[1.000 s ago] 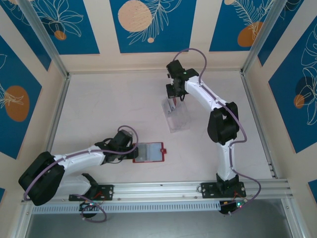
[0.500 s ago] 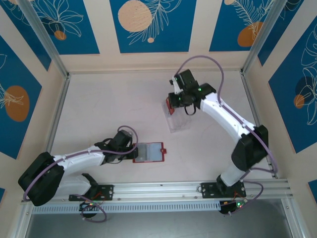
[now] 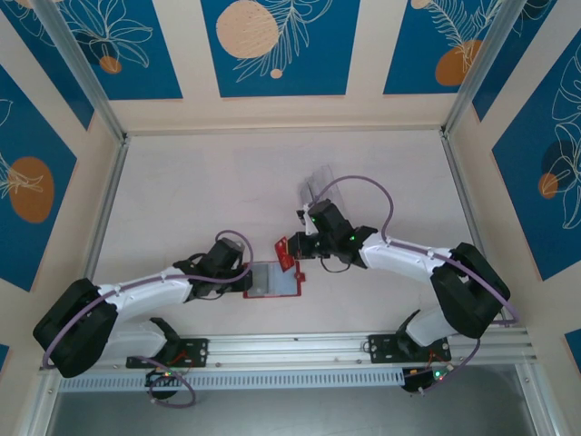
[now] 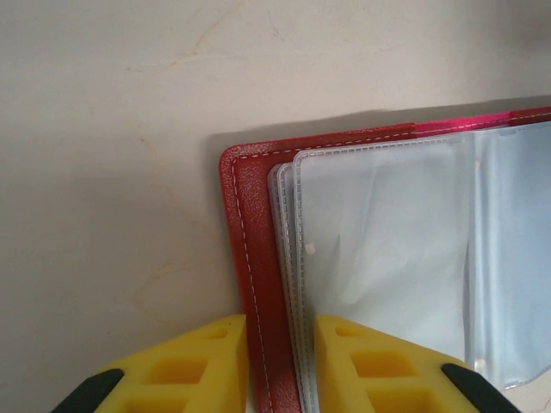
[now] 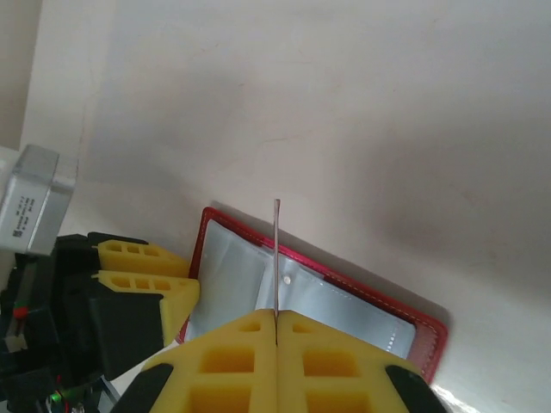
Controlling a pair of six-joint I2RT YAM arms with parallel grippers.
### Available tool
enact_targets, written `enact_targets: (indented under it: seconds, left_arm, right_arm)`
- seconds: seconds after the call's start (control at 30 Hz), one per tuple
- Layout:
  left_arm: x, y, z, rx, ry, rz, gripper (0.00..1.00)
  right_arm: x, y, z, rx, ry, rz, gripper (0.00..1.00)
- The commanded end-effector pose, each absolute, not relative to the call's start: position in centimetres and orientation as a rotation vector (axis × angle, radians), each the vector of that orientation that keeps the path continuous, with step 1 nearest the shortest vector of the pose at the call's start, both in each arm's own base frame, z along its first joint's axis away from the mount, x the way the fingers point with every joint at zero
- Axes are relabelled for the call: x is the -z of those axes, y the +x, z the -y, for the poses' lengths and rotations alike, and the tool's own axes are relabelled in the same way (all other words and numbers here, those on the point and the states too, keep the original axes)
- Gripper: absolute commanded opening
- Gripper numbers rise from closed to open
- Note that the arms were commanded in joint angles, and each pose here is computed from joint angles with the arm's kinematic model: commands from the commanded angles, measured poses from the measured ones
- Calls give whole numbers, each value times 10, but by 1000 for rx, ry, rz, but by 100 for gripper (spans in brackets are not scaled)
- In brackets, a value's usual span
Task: Put the credit cards into the card holder
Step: Insert the credit card into the card slot.
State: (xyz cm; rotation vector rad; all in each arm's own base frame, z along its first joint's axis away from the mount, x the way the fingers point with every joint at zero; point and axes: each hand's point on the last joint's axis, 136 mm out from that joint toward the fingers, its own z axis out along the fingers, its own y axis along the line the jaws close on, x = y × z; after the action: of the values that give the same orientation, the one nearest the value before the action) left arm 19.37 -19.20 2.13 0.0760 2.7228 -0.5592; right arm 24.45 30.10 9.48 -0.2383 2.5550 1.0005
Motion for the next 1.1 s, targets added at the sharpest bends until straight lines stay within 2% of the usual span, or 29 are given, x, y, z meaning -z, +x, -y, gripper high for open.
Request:
enact_targets:
  seconds: [0.0,0.23,1.07]
  left_arm:
    - [0,172,174,446,114,-2825,24]
    - [3,172,174,443,114,-2832,23]
    - [3,171,175,436,119,-2837,22]
  right_arm:
    - [-120,250,-324,-1171,-158,-2388,0]
    - [-102,234,-337,-1231,-115,-2383,0]
    - [-58,230,-324,-1081,19,-2449,0]
